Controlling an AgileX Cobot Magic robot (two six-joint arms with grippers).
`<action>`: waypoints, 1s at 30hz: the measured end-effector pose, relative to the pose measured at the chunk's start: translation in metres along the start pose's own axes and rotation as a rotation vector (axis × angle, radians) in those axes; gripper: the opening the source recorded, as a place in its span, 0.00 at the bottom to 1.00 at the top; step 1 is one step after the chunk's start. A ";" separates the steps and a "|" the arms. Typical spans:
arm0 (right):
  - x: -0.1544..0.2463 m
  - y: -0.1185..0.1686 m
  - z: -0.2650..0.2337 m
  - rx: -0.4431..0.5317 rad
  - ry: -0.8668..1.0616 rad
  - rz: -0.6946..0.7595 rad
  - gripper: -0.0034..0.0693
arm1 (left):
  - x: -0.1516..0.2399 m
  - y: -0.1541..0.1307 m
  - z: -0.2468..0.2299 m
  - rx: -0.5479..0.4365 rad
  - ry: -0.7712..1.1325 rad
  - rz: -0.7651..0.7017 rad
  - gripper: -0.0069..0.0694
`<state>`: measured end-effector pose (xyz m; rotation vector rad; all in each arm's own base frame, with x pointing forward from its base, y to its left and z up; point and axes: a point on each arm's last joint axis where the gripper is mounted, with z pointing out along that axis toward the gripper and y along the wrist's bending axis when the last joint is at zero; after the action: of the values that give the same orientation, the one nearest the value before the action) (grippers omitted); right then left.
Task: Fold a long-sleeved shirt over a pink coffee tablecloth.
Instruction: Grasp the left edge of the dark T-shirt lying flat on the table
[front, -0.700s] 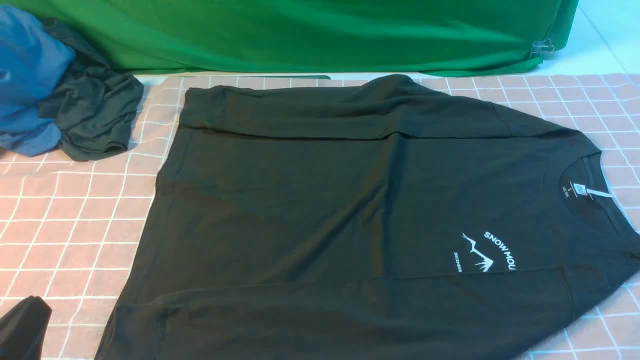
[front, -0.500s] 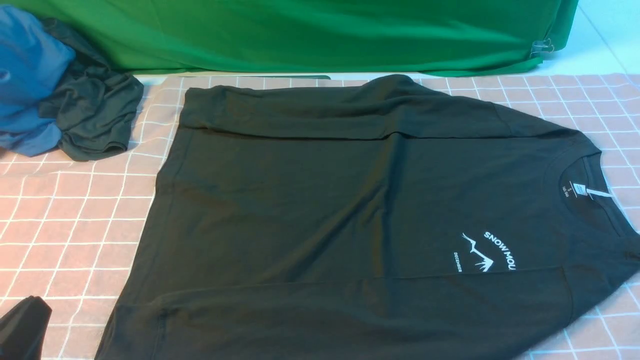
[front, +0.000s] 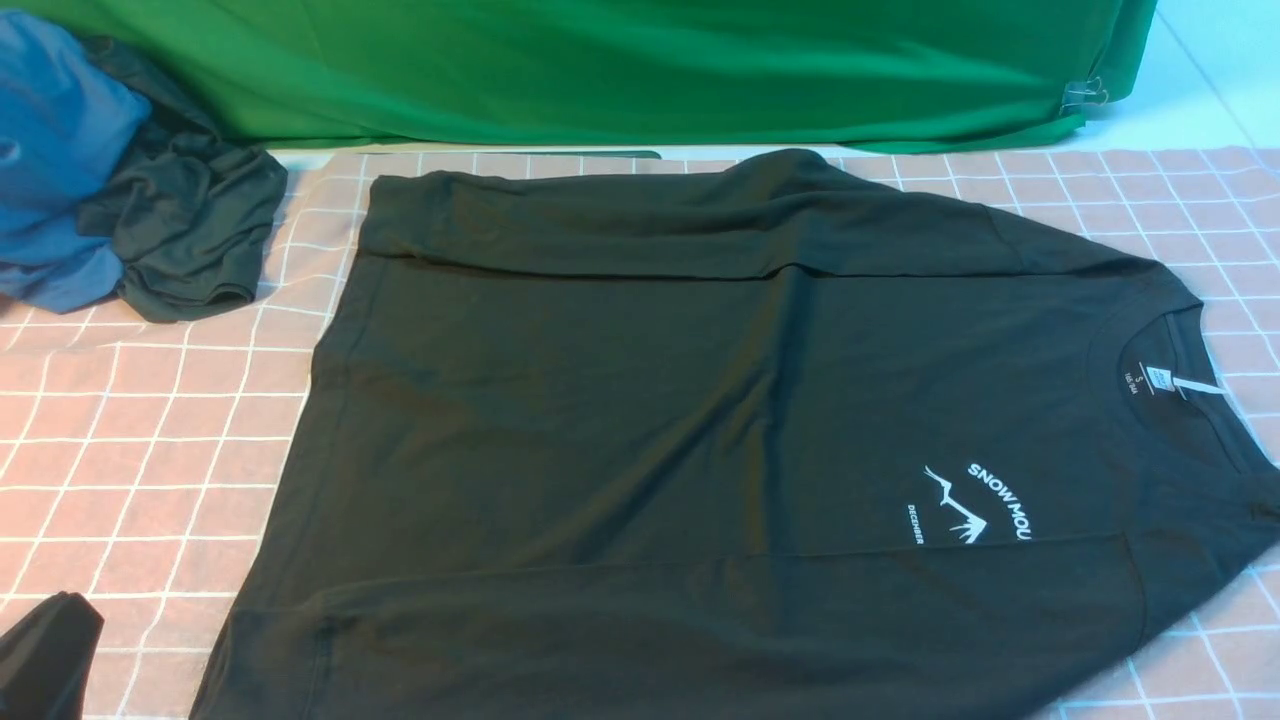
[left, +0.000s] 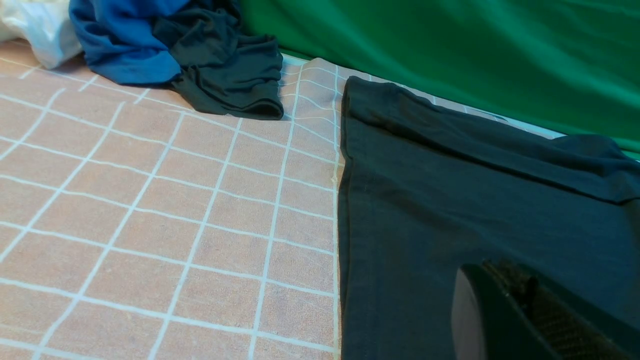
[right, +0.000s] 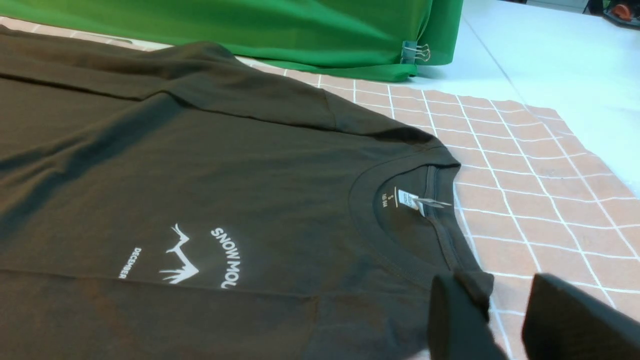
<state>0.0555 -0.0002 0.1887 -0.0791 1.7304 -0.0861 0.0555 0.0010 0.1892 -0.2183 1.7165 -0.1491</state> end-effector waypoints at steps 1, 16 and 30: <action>0.000 0.000 0.000 0.000 0.000 0.000 0.39 | 0.000 0.000 0.000 0.000 0.000 0.000 0.11; 0.000 0.000 0.000 0.000 0.000 0.000 0.39 | 0.000 0.000 0.000 0.000 0.000 0.000 0.11; -0.002 0.000 0.000 0.003 -0.025 0.012 0.39 | -0.003 0.000 0.000 0.000 -0.038 0.032 0.11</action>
<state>0.0558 -0.0003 0.1910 -0.0674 1.7059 -0.0788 0.0560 0.0018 0.1925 -0.1925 1.6813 -0.1201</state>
